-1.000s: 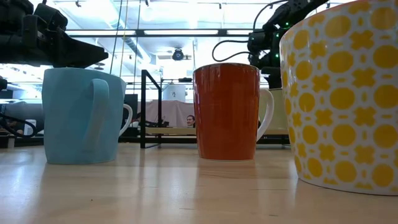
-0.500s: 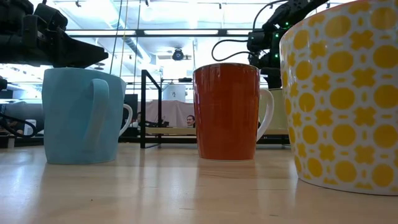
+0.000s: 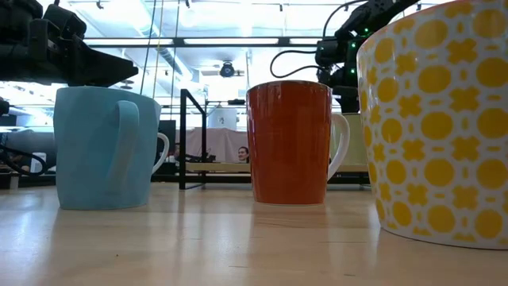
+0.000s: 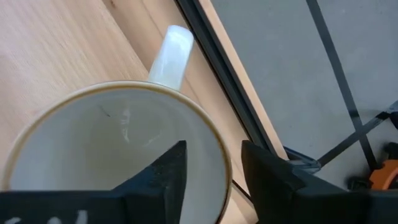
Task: Place coffee mugs
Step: Put the red cup on the shelf aligned with the green cup
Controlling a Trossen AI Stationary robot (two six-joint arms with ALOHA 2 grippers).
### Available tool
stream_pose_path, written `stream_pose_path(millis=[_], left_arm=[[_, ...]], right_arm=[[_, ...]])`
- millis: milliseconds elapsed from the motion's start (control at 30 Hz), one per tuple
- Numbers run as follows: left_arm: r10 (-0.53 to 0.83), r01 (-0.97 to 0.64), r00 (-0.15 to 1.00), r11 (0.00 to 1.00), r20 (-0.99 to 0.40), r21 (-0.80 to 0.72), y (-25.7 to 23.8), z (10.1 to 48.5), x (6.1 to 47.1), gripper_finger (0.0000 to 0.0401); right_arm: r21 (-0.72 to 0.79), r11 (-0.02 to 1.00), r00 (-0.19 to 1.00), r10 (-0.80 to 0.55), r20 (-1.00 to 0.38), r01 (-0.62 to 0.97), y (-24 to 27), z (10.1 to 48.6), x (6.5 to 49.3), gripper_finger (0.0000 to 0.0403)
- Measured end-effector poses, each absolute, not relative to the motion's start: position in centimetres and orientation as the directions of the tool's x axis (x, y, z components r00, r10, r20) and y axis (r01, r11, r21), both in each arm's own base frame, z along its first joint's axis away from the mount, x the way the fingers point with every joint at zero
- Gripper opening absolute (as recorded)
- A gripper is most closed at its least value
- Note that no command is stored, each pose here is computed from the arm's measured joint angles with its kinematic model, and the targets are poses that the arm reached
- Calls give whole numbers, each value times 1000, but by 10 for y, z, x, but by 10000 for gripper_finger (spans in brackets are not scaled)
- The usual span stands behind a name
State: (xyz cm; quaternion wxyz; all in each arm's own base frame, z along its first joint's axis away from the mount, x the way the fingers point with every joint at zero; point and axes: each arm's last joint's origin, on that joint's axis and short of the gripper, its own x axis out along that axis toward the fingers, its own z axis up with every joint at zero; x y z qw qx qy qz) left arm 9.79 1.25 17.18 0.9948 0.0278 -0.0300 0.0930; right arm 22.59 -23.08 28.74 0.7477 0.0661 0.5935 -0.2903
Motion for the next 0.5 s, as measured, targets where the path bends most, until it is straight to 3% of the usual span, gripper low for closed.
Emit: stream_pose_path(millis=[500], left_arm=[[184, -187, 981, 981, 65, 50, 13, 172, 98, 139]], right_arm=[[-246, 823, 126, -356, -926, 512, -231, 288, 226, 174]])
